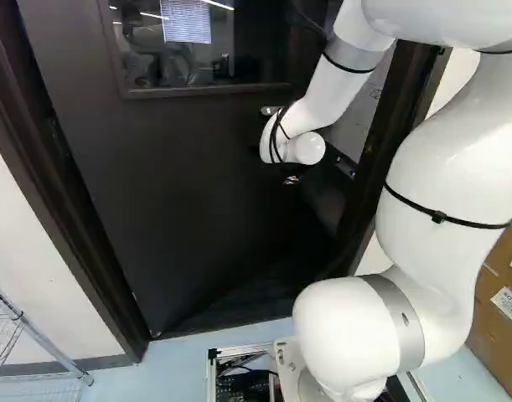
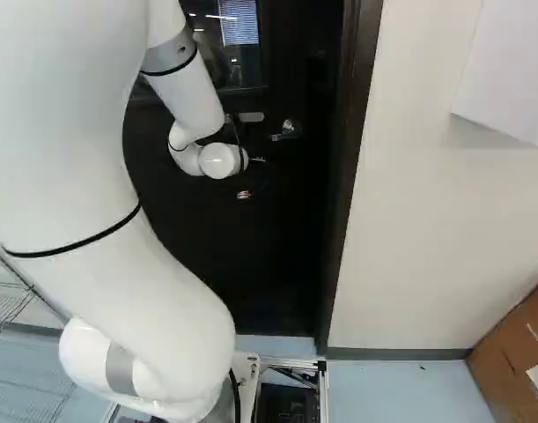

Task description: Open the door and move inside

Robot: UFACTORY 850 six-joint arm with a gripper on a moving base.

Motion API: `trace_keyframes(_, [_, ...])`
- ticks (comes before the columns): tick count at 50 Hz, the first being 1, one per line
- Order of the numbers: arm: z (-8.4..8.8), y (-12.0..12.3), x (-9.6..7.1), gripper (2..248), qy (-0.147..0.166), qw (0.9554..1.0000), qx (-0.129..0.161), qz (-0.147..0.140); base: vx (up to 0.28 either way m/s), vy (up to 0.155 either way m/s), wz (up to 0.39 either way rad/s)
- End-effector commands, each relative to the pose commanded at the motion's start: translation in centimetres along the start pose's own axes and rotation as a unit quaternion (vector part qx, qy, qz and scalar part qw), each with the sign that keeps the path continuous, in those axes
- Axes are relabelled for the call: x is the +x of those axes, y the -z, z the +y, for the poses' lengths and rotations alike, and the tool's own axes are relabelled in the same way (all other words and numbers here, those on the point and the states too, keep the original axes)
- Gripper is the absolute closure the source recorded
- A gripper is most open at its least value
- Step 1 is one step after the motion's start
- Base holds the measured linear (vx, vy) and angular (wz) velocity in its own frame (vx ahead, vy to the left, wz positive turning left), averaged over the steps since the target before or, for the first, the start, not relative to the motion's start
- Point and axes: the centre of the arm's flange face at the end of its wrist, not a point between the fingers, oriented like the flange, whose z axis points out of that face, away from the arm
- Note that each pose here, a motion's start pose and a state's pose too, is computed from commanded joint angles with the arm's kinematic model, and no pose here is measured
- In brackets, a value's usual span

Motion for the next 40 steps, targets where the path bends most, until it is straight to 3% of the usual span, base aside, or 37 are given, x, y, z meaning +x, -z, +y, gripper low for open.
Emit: trace_keyframes(40, [-4.4, -6.2, 2.1, 3, -0.026, 0.9995, 0.013, 0.008, 0.000, 0.000, 0.000])
